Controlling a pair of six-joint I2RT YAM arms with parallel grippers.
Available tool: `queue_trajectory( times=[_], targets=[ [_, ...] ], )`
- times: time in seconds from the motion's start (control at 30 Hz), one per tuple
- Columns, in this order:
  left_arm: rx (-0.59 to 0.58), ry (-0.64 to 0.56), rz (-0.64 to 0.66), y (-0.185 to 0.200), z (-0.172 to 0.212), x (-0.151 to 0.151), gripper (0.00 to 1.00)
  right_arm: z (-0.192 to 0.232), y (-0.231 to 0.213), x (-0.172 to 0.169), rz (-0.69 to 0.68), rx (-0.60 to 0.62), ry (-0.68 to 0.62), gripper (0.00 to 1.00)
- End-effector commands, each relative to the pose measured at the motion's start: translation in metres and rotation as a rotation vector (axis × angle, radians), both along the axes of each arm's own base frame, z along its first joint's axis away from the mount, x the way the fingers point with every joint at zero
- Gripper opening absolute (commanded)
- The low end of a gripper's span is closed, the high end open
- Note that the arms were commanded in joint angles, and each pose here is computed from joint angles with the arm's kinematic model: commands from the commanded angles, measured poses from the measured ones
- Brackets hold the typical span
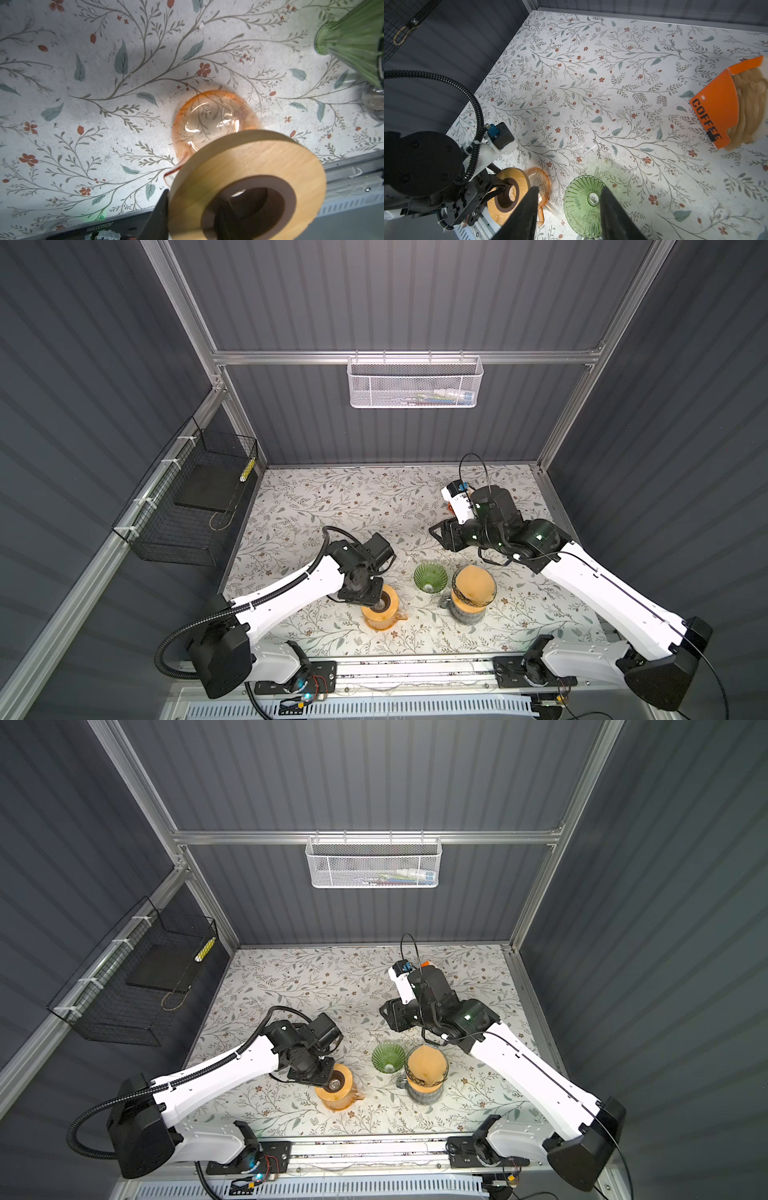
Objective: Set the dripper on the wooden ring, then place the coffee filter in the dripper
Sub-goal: 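Lower the wooden ring onto the pink jug's mouth with the left gripper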
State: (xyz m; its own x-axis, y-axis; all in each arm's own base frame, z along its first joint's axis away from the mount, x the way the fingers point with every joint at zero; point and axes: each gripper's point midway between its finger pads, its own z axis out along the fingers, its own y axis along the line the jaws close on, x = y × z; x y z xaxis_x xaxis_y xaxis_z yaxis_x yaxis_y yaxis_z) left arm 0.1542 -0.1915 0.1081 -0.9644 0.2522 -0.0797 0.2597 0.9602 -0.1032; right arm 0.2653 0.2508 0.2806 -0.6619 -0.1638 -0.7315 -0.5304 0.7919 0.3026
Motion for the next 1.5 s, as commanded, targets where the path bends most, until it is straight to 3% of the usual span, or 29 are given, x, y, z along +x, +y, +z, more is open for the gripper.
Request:
queue_trajectory(
  times=[0.0,0.37,0.93,1.47],
  targets=[
    [0.01,-0.01,0.003,-0.001,-0.002,0.002,0.1,0.002,0.002,0.001,0.001,0.005,-0.006,0.5],
    [0.013,-0.026,-0.001,-0.002,-0.001,0.004,0.14,0.004,0.003,0.001,0.004,0.006,-0.009,0.5],
    [0.016,-0.037,-0.007,-0.003,0.002,0.006,0.38,0.006,0.004,0.001,0.007,0.006,-0.011,0.5],
    [-0.02,-0.104,0.013,-0.004,0.027,0.012,0.39,0.007,0.004,0.001,0.004,0.008,-0.011,0.5]
  ],
)
